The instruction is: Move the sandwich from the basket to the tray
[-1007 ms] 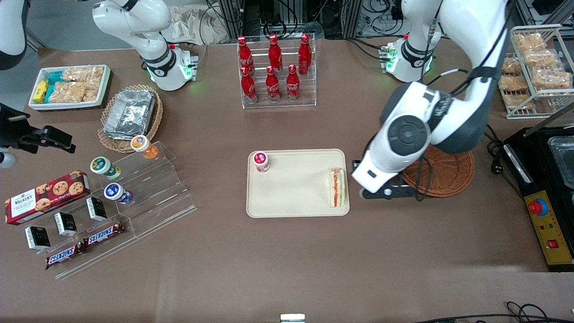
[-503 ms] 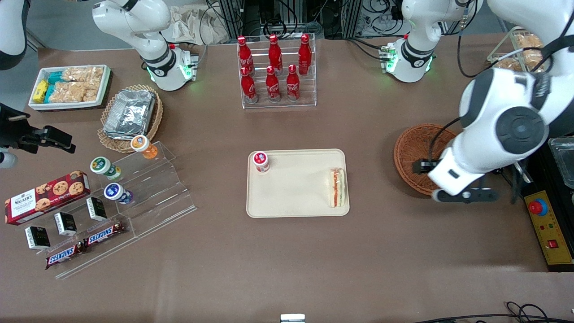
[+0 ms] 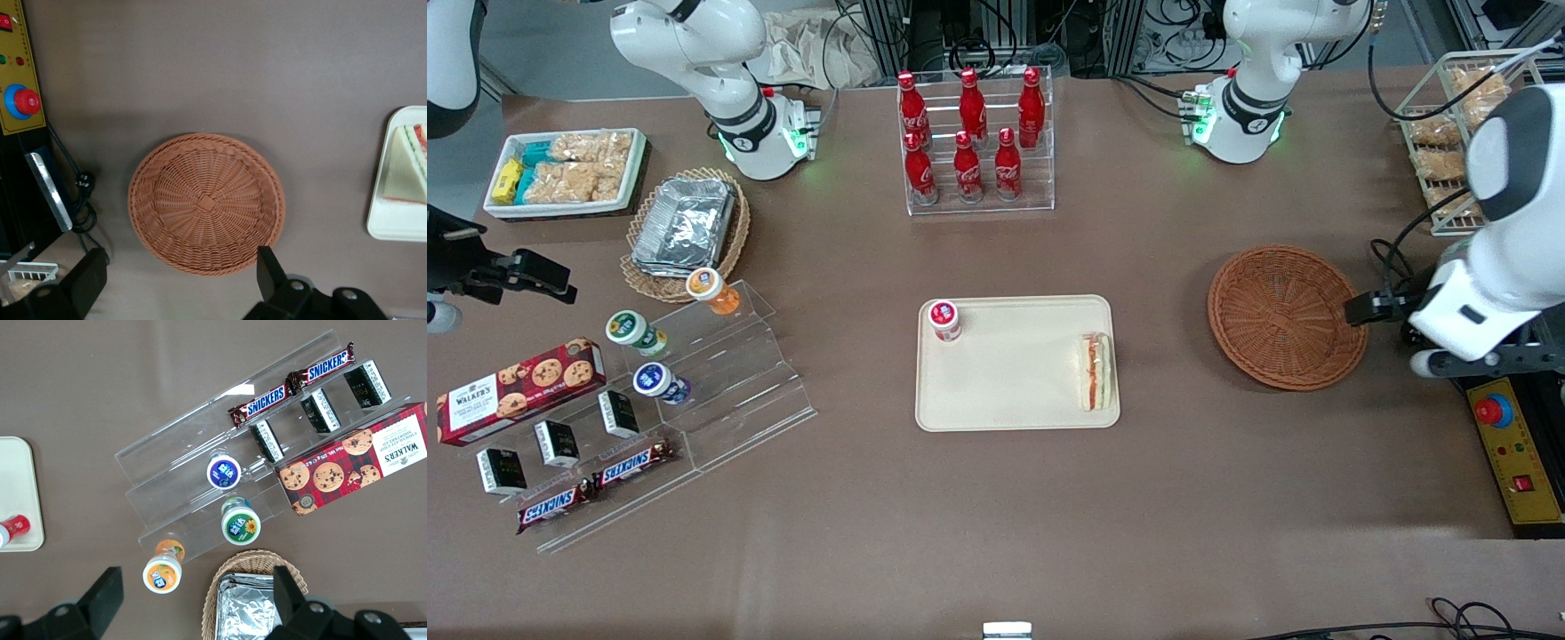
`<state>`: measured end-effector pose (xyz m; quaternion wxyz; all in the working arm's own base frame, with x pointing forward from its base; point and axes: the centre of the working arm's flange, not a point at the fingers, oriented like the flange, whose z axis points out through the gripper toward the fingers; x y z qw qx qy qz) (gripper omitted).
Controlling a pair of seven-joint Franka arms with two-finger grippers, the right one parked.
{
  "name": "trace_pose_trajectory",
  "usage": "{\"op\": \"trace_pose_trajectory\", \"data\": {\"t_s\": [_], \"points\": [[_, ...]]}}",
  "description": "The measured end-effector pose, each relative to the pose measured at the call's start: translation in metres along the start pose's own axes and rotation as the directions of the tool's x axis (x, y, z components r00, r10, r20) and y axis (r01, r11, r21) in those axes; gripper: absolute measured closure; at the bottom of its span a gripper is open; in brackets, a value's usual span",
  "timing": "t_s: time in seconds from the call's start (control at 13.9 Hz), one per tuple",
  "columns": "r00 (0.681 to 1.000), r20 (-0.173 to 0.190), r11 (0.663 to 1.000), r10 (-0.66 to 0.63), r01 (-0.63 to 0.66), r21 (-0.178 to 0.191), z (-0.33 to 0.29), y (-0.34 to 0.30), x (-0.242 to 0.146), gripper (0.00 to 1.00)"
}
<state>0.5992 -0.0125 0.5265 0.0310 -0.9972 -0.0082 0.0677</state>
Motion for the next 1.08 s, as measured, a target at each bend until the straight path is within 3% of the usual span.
{"op": "trace_pose_trajectory", "data": {"t_s": [0.29, 0.79, 1.08], "points": [[1.000, -0.015, 1.000, 0.020, -0.020, -0.010, -0.008, -0.033, -0.009, 0.00], [0.996, -0.091, 1.000, 0.003, -0.005, -0.020, -0.028, -0.045, -0.010, 0.00], [0.995, -0.100, 0.999, 0.001, -0.005, -0.032, -0.032, -0.044, -0.010, 0.00]]}}
